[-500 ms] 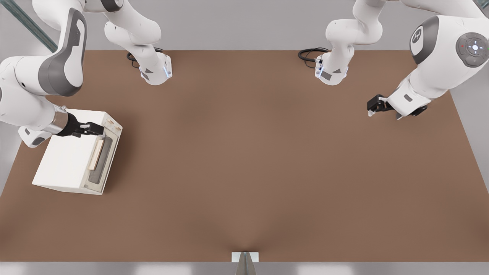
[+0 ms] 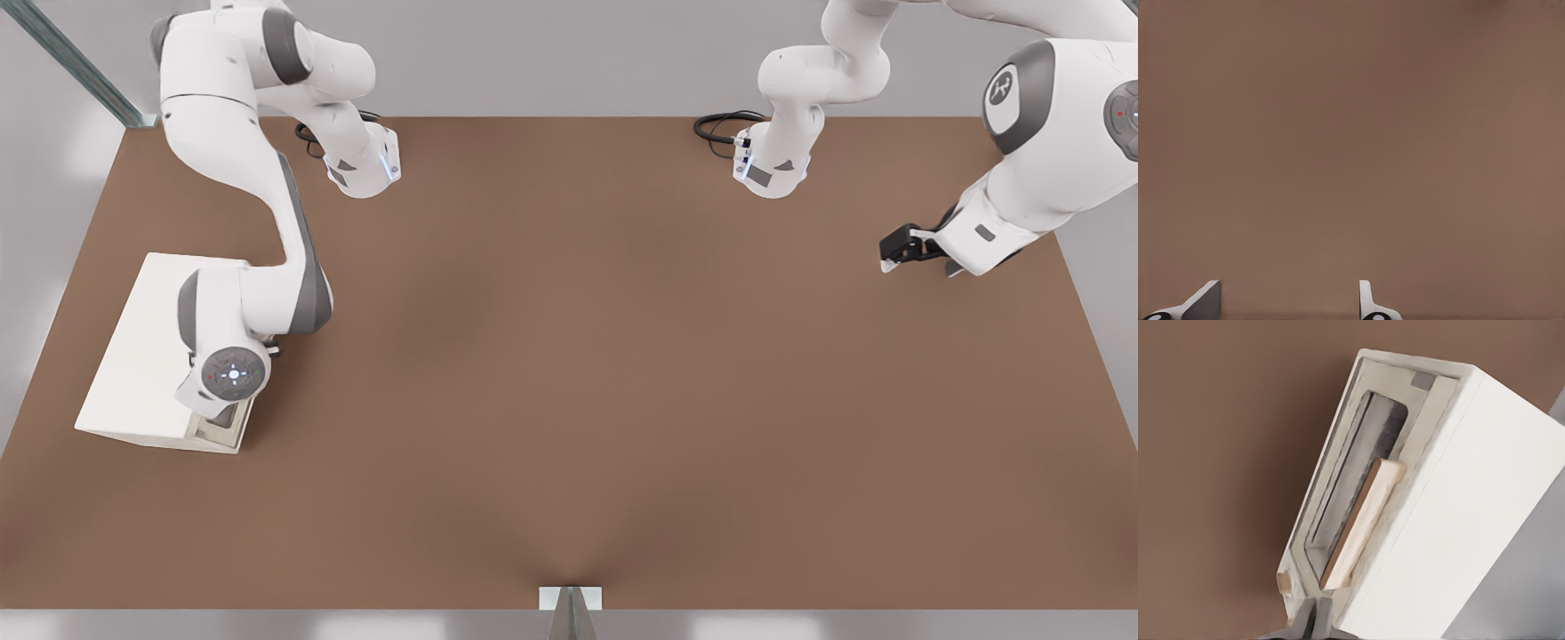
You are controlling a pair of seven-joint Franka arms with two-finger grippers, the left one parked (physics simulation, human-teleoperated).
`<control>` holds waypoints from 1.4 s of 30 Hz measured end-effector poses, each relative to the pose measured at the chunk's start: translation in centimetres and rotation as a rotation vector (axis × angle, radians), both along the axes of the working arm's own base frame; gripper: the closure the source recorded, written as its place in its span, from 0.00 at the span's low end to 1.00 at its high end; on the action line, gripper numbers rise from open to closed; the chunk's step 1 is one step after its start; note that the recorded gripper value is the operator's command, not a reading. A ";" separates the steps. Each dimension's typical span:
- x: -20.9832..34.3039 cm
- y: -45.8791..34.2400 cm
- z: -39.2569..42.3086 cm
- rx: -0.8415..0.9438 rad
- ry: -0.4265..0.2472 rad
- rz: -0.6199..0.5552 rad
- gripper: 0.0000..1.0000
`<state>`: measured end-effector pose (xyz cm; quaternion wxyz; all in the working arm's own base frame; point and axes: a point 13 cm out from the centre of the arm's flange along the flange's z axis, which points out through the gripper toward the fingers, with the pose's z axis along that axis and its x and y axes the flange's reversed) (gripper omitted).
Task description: Keep left arm still and open the oven door with right arm
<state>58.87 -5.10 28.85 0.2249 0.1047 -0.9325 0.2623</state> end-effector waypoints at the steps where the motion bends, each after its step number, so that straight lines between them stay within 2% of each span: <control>1: 0.4 -1.1 -0.6 -0.042 0.005 0.014 0.79; 6: 1.1 -4.0 -2.4 -0.143 0.001 0.057 0.79; 15: 0.2 -3.8 -3.9 -0.162 -0.021 0.085 0.79; 42: -1.1 -5.8 -6.9 -0.170 -0.027 0.034 0.79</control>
